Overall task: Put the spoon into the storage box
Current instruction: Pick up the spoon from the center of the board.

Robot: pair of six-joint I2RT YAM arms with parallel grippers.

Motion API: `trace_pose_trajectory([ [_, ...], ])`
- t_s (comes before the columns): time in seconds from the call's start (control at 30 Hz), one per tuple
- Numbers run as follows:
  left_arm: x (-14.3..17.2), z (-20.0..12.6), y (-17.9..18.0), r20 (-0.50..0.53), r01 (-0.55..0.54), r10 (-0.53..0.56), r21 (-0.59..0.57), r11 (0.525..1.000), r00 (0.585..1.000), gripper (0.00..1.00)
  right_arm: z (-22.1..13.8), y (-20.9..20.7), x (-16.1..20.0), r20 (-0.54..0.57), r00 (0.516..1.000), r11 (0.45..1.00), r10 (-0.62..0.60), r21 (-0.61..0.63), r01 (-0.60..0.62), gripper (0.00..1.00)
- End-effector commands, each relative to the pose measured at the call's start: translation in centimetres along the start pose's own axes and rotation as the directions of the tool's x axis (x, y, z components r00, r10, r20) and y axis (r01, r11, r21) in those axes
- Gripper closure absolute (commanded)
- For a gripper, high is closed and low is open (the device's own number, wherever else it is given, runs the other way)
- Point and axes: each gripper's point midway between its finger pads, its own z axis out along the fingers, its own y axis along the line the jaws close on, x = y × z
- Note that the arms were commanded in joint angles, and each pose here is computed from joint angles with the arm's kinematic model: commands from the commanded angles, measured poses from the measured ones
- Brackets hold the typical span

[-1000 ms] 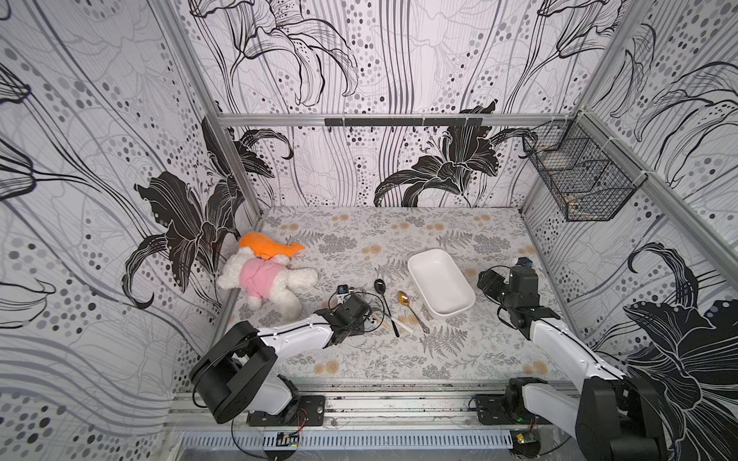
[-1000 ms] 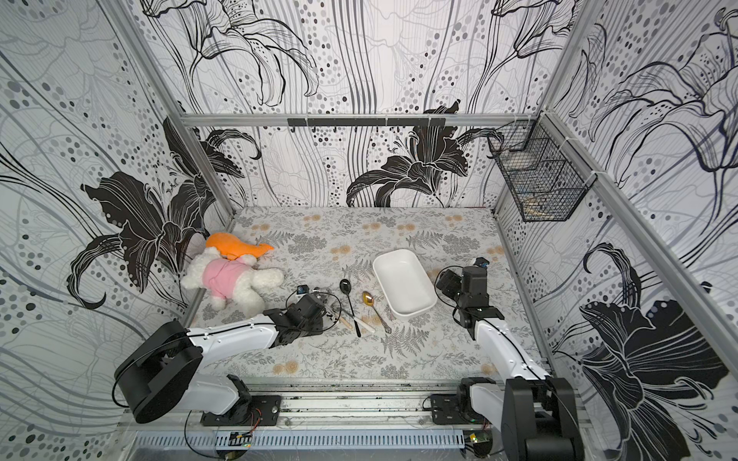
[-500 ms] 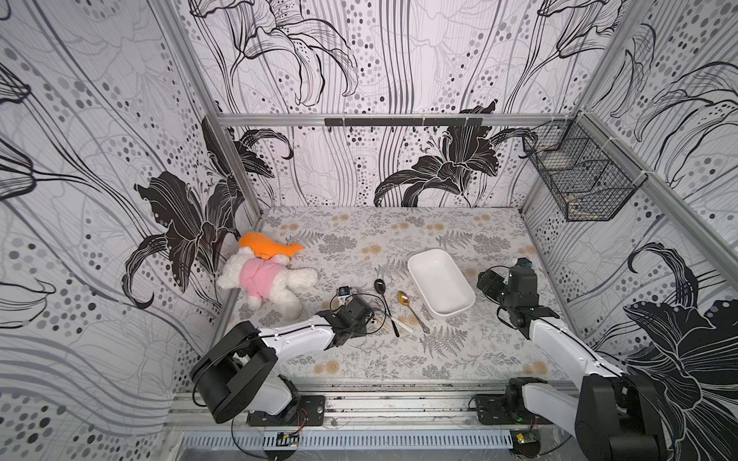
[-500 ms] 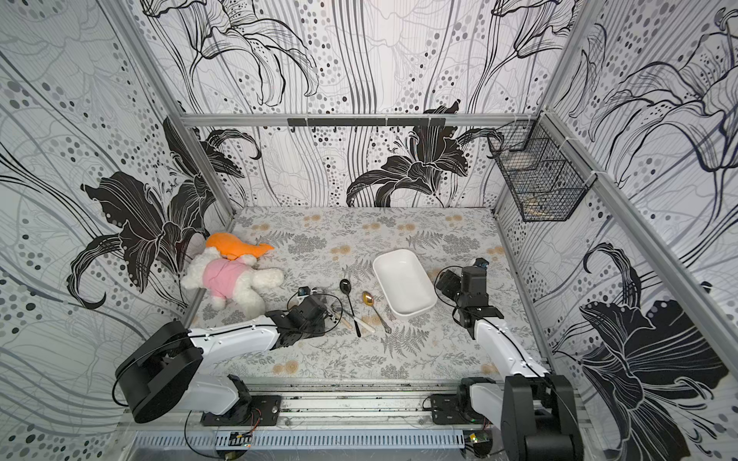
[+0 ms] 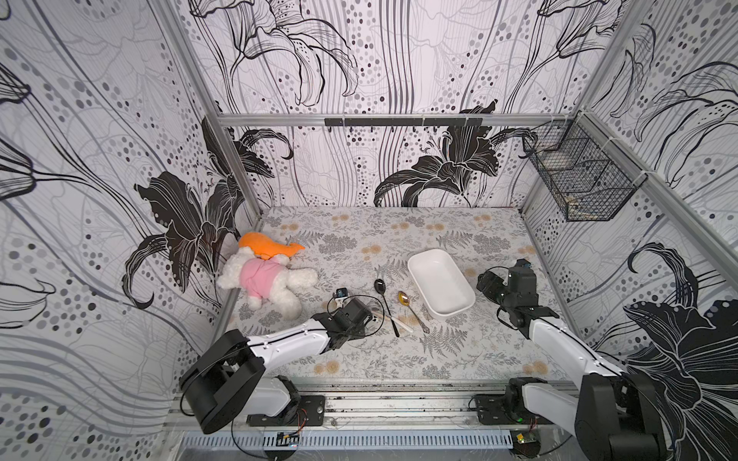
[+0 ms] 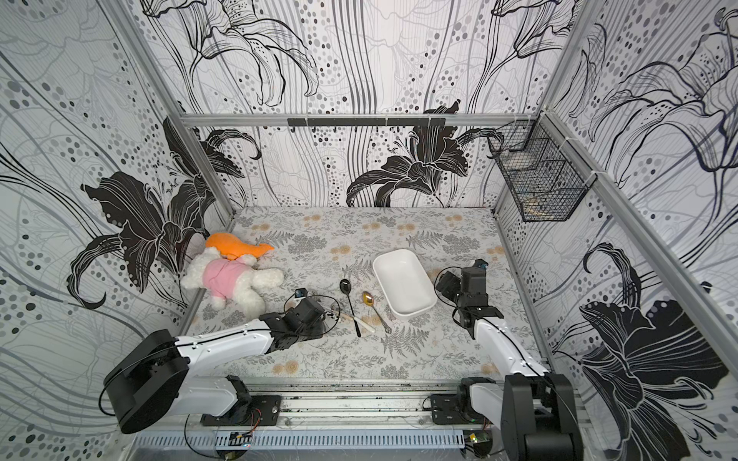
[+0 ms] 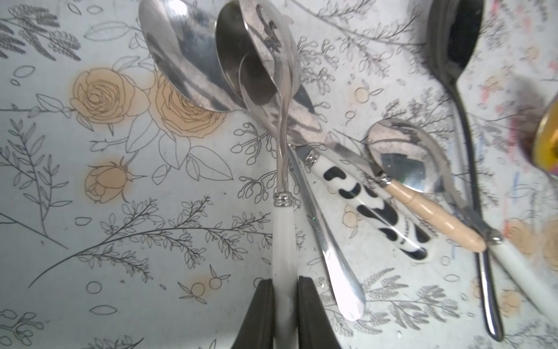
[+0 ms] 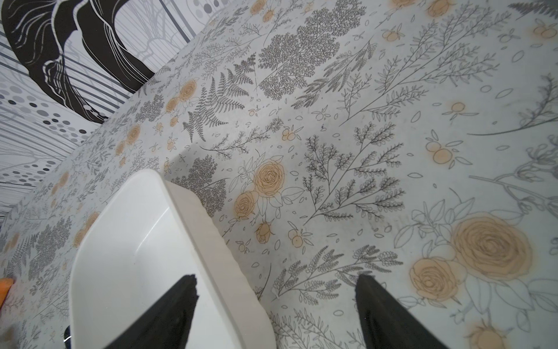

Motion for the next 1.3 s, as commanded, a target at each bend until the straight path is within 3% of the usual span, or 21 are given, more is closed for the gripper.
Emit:
trace_pose_trajectory([
  [0.0, -2.8, -1.9, -3.6, 0.109, -0.040, 0.022, 0.168, 0.985, 0.994, 1.00, -1.5, 2.2, -1.8, 0.033, 0.999, 0.997, -0.024, -0.071, 0.027, 0.13],
  [0.1, -4.9, -3.9, -5.8, 0.196, -0.087, 0.034, 0.271, 0.959, 0.980, 1.00, -2.5, 4.1, -2.2, 0.048, 0.998, 0.985, -0.037, -0.166, 0.045, 0.13],
  [0.17, -6.0, -5.5, -8.0, 0.256, -0.149, 0.053, 0.373, 0.916, 0.965, 1.00, -3.5, 6.4, -2.1, 0.055, 0.997, 0.958, -0.062, -0.276, 0.075, 0.14],
  [0.27, -6.6, -8.7, -12.1, 0.348, -0.278, 0.082, 0.561, 0.780, 0.934, 1.00, -5.6, 11.0, -1.3, 0.085, 0.986, 0.874, -0.144, -0.456, 0.167, 0.15],
  [0.4, -6.9, -12.1, -15.7, 0.455, -0.406, 0.071, 0.701, 0.587, 0.888, 1.00, -9.7, 17.0, 1.4, 0.159, 0.951, 0.674, -0.267, -0.675, 0.302, 0.15],
  [0.47, -6.8, -12.9, -17.1, 0.468, -0.431, 0.066, 0.741, 0.515, 0.881, 1.00, -11.7, 18.9, 3.0, 0.185, 0.938, 0.569, -0.293, -0.755, 0.327, 0.15],
  [0.6, -5.8, -15.2, -19.8, 0.472, -0.469, 0.072, 0.825, 0.315, 0.879, 1.00, -14.9, 21.6, 6.0, 0.216, 0.911, 0.372, -0.351, -0.861, 0.347, 0.16],
  [0.67, -5.8, -15.2, -20.5, 0.467, -0.467, 0.075, 0.836, 0.287, 0.881, 1.00, -15.4, 22.2, 6.9, 0.229, 0.899, 0.336, -0.374, -0.869, 0.362, 0.17],
  [0.77, -5.9, -14.7, -20.9, 0.457, -0.458, 0.076, 0.841, 0.288, 0.886, 1.00, -15.6, 22.6, 7.5, 0.229, 0.894, 0.323, -0.385, -0.874, 0.363, 0.20],
  [1.27, -6.0, -14.3, -21.4, 0.447, -0.446, 0.060, 0.853, 0.273, 0.892, 1.00, -13.7, 22.3, 9.7, 0.119, 0.903, 0.379, -0.412, -0.879, 0.288, 0.35],
])
